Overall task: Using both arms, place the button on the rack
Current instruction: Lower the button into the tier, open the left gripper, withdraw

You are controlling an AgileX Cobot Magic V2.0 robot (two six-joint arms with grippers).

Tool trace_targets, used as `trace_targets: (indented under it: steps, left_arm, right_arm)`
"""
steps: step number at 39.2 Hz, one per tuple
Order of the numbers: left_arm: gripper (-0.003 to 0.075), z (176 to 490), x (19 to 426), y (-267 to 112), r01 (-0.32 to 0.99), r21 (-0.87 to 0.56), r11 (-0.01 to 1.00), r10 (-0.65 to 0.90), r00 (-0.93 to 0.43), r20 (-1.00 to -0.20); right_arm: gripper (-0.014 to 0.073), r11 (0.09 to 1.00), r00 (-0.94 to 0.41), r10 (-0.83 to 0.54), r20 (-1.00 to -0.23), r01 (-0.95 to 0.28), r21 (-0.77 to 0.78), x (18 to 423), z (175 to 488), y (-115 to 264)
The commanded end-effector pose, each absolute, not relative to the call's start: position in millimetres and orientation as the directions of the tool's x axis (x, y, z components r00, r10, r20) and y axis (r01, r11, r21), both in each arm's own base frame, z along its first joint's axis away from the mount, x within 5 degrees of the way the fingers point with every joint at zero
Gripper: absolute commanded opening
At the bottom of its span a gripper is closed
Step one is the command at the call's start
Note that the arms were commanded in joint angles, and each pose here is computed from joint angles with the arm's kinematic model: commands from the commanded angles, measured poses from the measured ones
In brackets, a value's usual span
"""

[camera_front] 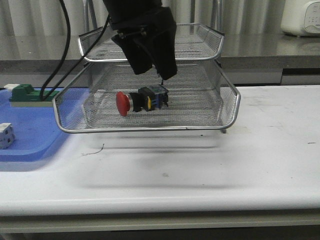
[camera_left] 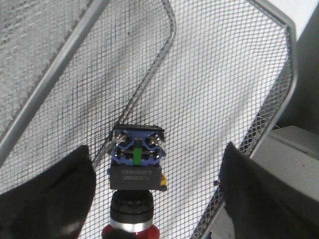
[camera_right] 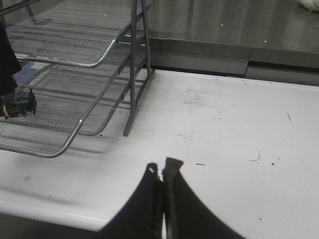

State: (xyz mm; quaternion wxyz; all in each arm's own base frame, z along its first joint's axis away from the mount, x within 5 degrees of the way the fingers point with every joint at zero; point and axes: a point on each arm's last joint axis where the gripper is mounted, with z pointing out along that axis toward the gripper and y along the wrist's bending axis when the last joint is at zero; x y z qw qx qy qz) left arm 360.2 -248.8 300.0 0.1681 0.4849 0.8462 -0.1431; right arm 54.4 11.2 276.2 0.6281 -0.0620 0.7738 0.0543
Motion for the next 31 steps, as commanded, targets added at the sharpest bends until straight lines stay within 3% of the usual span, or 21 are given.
trace_targets:
  steps: [1,11,18,24,31]
  left_arm:
    - [0.0372,342.8,341.6,-242.9,0.871,-0.083,0.485,0.751,-0.463,-0.47]
    - [-0.002,361.1,330.9,-223.9,0.815,-0.003,0.579,0.727,-0.518,-0.451]
    - [-0.0019,365.2,313.4,-192.4,0.772,0.052,0.634,0.72,-0.565,-0.403]
    - [-0.0019,361.2,302.2,-150.0,0.647,0.026,0.762,0.608,-0.701,-0.374]
    - [-0.0019,356.6,278.5,-93.3,0.465,0.013,0.885,0.419,-0.785,-0.456]
  right_arm:
    - [-0.0062,0.988,-0.113,-0.022,-0.993,-0.153,-0.005,55.7,290.7,10.2]
    - [-0.0062,0.988,-0.113,-0.022,-0.993,-0.153,-0.005,55.7,290.7,10.2]
    - [-0.0062,0.988,-0.113,-0.022,-0.993,-0.153,-0.005,55.7,290.7,10.2]
    - [-0.0062,0.988,-0.113,-0.022,-0.993,-0.153,-0.005,55.7,290.7,10.2]
    - [-0.0062,0.988,-0.113,-0.022,-0.993,-0.153,-0.005,55.7,290.7,10.2]
